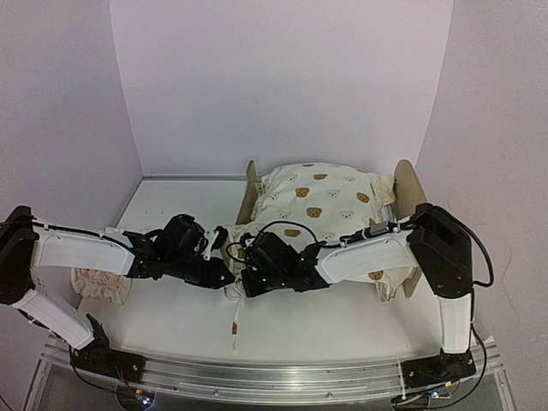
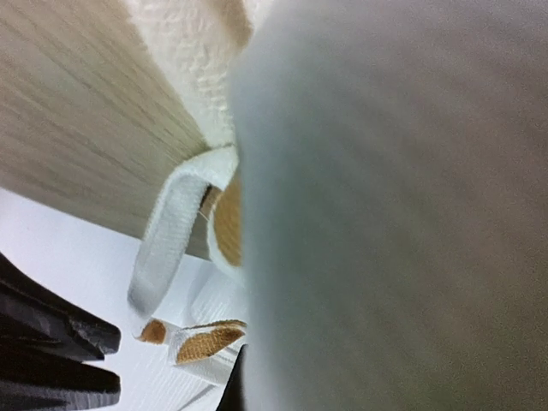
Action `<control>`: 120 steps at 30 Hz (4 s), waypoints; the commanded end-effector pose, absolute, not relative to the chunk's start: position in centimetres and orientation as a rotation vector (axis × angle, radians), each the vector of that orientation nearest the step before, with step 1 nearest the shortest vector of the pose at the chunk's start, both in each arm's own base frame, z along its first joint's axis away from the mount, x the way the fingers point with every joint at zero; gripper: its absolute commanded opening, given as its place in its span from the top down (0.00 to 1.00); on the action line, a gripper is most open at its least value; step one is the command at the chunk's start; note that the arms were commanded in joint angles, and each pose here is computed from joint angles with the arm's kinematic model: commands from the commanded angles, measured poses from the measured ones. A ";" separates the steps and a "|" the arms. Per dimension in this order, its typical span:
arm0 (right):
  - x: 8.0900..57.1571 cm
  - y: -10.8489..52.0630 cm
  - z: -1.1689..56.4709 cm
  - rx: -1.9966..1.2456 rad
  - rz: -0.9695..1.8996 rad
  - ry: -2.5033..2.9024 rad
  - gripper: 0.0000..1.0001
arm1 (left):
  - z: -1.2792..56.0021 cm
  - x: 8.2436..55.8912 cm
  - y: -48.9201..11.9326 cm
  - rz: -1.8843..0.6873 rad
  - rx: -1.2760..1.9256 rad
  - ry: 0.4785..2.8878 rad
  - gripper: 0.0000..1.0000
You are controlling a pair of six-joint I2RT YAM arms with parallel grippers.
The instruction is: Set up the pet bed
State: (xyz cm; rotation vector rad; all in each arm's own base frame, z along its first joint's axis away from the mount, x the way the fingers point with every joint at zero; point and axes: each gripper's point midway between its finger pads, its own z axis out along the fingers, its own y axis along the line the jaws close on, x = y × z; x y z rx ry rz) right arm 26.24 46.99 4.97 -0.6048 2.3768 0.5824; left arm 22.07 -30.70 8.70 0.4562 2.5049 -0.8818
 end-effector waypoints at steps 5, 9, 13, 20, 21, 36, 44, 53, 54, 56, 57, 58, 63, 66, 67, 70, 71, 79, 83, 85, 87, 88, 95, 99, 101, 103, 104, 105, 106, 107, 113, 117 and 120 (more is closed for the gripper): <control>27.6 48.8 5.5 -0.524 0.643 2.352 1.00 | 10.3 24.0 -26.7 -0.652 0.244 2.463 0.67; 27.8 49.0 5.4 -0.501 0.643 2.354 1.00 | 8.6 24.8 -24.5 -0.528 0.144 2.504 0.69; 28.0 49.1 5.1 -0.469 0.632 2.358 1.00 | 6.5 24.8 -24.6 -0.506 0.150 2.559 0.72; 28.3 49.1 4.3 -0.436 0.580 2.366 1.00 | 5.2 24.3 -27.0 -0.612 0.292 2.580 0.73; 28.4 49.1 4.3 -0.432 0.574 2.364 1.00 | 5.1 24.2 -27.3 -0.625 0.313 2.584 0.73; 27.4 50.0 4.4 -0.464 0.582 2.351 1.00 | 5.8 22.9 -29.3 -0.795 0.438 2.549 0.67; 27.2 49.7 4.2 -0.469 0.575 2.358 1.00 | 5.6 23.0 -30.1 -0.832 0.456 2.540 0.67; 27.0 49.5 4.5 -0.471 0.587 2.361 1.00 | 5.6 23.3 -30.8 -0.865 0.478 2.511 0.59; 27.0 49.5 4.5 -0.470 0.588 2.362 1.00 | 5.5 23.3 -30.9 -0.870 0.480 2.510 0.59; 26.9 49.4 4.6 -0.468 0.591 2.363 1.00 | 5.5 23.4 -31.2 -0.880 0.481 2.503 0.59; 26.9 49.4 4.6 -0.468 0.592 2.363 1.00 | 5.5 23.5 -31.3 -0.886 0.482 2.498 0.60; 26.8 49.4 4.7 -0.468 0.595 2.363 1.00 | 5.6 23.5 -31.4 -0.895 0.482 2.492 0.60; 26.7 49.2 4.8 -0.456 0.606 2.365 1.00 | 6.4 23.5 -32.1 -0.951 0.496 2.450 0.61; 26.6 49.1 5.0 -0.450 0.616 2.365 1.00 | 6.5 23.5 -32.3 -0.967 0.500 2.440 0.63; 26.6 49.1 5.1 -0.448 0.619 2.366 1.00 | 6.5 23.5 -32.4 -0.976 0.503 2.439 0.64; 26.4 48.9 5.2 -0.446 0.626 2.366 1.00 | 6.4 23.3 -32.7 -1.006 0.510 2.437 0.65; 26.4 48.9 5.2 -0.446 0.626 2.366 1.00 | 6.4 23.2 -32.8 -1.014 0.512 2.436 0.64; 26.5 48.3 5.4 -0.438 0.602 2.357 1.00 | 7.9 22.5 -32.2 -1.044 0.509 2.393 0.45; 26.5 48.2 5.7 -0.438 0.607 2.355 1.00 | 7.1 22.4 -32.5 -1.053 0.522 2.413 0.48; 26.4 48.1 5.9 -0.437 0.611 2.353 1.00 | 6.7 22.3 -32.8 -1.070 0.526 2.418 0.51; 26.3 48.0 6.1 -0.438 0.614 2.353 1.00 | 6.5 22.4 -33.0 -1.081 0.525 2.421 0.55; 26.3 48.0 6.2 -0.438 0.616 2.352 1.00 | 6.3 22.4 -33.1 -1.083 0.524 2.421 0.57; 26.2 48.0 6.1 -0.438 0.627 2.357 1.00 | 6.5 22.6 -33.7 -1.113 0.537 2.397 0.66; 26.1 48.3 6.1 -0.438 0.640 2.360 1.00 | 6.5 22.8 -33.9 -1.118 0.535 2.386 0.74; 26.0 48.3 6.2 -0.439 0.644 2.361 1.00 | 6.5 22.8 -34.0 -1.117 0.533 2.381 0.81; 26.0 48.3 6.2 -0.440 0.646 2.362 1.00 | 6.4 22.9 -34.0 -1.118 0.528 2.379 0.91; 26.0 48.3 6.2 -0.439 0.647 2.363 1.00 | 6.4 23.0 -34.1 -1.120 0.525 2.379 0.94; 26.0 48.3 6.2 -0.439 0.648 2.364 1.00 | 6.3 23.0 -34.1 -1.121 0.523 2.379 0.96; 25.9 48.3 6.2 -0.439 0.649 2.364 1.00 | 6.3 23.0 -34.1 -1.121 0.521 2.379 0.98; 25.9 48.3 6.2 -0.439 0.652 2.364 1.00 | 6.2 23.0 -34.1 -1.119 0.519 2.378 1.00; 25.8 47.8 6.5 -0.451 0.640 2.358 1.00 | 5.9 23.2 -33.5 -1.083 0.483 2.400 1.00; 25.4 47.5 7.3 -0.491 0.644 2.349 0.88 | 5.8 23.4 -32.9 -1.048 0.449 2.414 1.00; 24.9 46.6 7.6 -0.513 0.629 2.357 0.76 | 5.7 23.5 -32.3 -1.015 0.415 2.427 1.00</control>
